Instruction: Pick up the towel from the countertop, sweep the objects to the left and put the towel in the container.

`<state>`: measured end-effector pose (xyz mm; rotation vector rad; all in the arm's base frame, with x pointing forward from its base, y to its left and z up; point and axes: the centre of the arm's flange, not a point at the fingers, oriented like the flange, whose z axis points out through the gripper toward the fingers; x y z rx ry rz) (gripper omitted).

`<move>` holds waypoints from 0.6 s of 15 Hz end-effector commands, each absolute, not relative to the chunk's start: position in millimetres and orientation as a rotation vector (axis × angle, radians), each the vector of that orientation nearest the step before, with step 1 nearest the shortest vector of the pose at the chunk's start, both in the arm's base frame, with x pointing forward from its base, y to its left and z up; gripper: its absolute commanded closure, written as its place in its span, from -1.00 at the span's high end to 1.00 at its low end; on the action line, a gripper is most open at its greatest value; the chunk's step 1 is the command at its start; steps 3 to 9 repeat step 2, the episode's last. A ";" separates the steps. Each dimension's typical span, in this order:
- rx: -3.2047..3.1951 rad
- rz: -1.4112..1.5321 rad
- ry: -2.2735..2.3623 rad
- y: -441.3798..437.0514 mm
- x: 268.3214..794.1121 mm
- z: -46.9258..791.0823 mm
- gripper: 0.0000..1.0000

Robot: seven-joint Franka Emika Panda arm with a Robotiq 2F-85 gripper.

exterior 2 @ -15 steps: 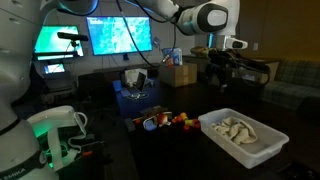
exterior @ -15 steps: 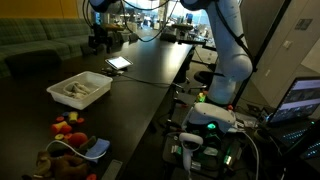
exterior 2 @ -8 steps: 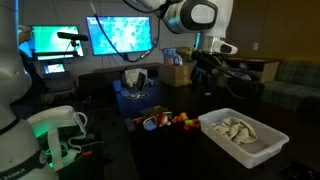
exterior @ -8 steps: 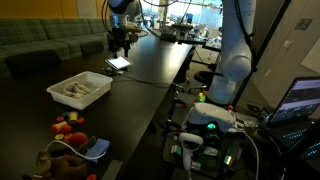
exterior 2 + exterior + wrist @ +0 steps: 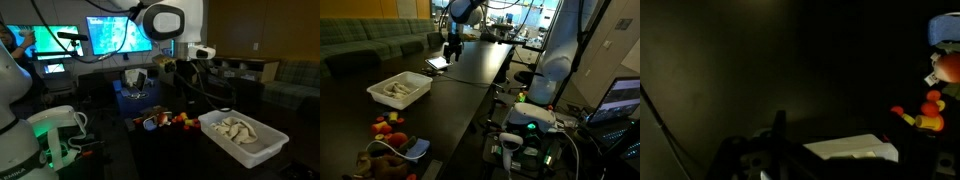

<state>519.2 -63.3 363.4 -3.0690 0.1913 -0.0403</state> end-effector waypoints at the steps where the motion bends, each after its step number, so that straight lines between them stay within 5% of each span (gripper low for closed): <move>1: -3.071 -0.075 0.184 -61.4 509.0 359.5 1.00; 9: -3.072 -0.091 0.179 -60.1 500.5 356.8 1.00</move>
